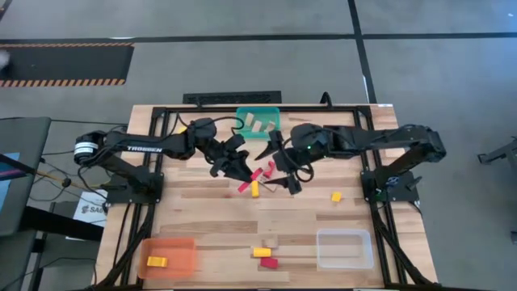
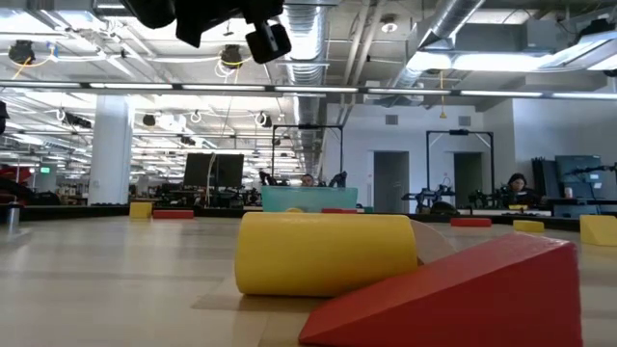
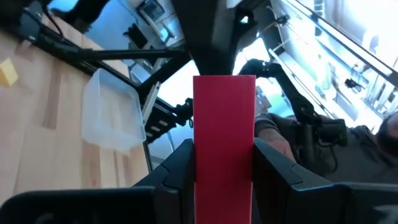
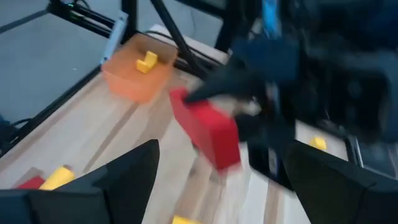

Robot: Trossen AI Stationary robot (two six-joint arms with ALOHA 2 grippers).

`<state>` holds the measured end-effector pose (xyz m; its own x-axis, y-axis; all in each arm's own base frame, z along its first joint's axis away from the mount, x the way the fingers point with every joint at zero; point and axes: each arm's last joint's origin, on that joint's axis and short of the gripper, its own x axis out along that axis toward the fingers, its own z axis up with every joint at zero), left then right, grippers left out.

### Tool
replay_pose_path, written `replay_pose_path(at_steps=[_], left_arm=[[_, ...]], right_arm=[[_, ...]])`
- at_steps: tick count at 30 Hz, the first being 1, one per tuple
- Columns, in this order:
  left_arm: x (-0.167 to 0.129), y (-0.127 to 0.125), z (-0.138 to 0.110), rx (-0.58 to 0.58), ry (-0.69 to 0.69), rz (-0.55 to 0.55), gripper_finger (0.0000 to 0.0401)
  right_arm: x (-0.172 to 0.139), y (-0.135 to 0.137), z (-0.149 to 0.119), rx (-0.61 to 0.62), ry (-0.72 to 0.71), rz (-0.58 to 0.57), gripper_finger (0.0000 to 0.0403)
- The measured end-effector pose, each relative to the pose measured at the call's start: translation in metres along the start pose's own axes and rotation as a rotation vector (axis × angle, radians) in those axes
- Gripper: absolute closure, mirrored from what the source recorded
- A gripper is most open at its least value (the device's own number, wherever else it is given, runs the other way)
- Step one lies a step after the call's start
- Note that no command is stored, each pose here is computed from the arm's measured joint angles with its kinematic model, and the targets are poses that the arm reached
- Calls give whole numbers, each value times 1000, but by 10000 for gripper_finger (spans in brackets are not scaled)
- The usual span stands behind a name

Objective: Sort & place blocks by color
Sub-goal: Put the red block into the transparent bin

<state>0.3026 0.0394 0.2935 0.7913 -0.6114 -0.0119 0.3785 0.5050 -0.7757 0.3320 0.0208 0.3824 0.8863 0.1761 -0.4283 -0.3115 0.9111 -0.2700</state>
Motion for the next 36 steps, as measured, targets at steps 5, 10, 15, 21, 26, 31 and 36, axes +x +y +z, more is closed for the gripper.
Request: replay_pose_path(at_steps=[5,10,15,21,26,31,36], left_arm=[[5,-4,11,31,-12,-29,308],[5,-6,13,33,-11,-47,308],[5,-7,14,3,-25,-45,285],[2,-2,16,-17,-89,29,223],[-15,11,23,-26,-45,48,183],[-38,30,27,-66,-27,133,170],[-52,46,22,-32,-41,327,169]], right_arm=[[3,-4,8,-41,-55,9,73],[10,-6,10,-45,-50,29,137],[13,-9,5,-11,-36,77,237],[7,-11,3,26,-16,102,360],[-18,-7,0,203,69,144,356],[-57,14,-18,468,355,248,343],[-80,59,-47,746,695,359,348]])
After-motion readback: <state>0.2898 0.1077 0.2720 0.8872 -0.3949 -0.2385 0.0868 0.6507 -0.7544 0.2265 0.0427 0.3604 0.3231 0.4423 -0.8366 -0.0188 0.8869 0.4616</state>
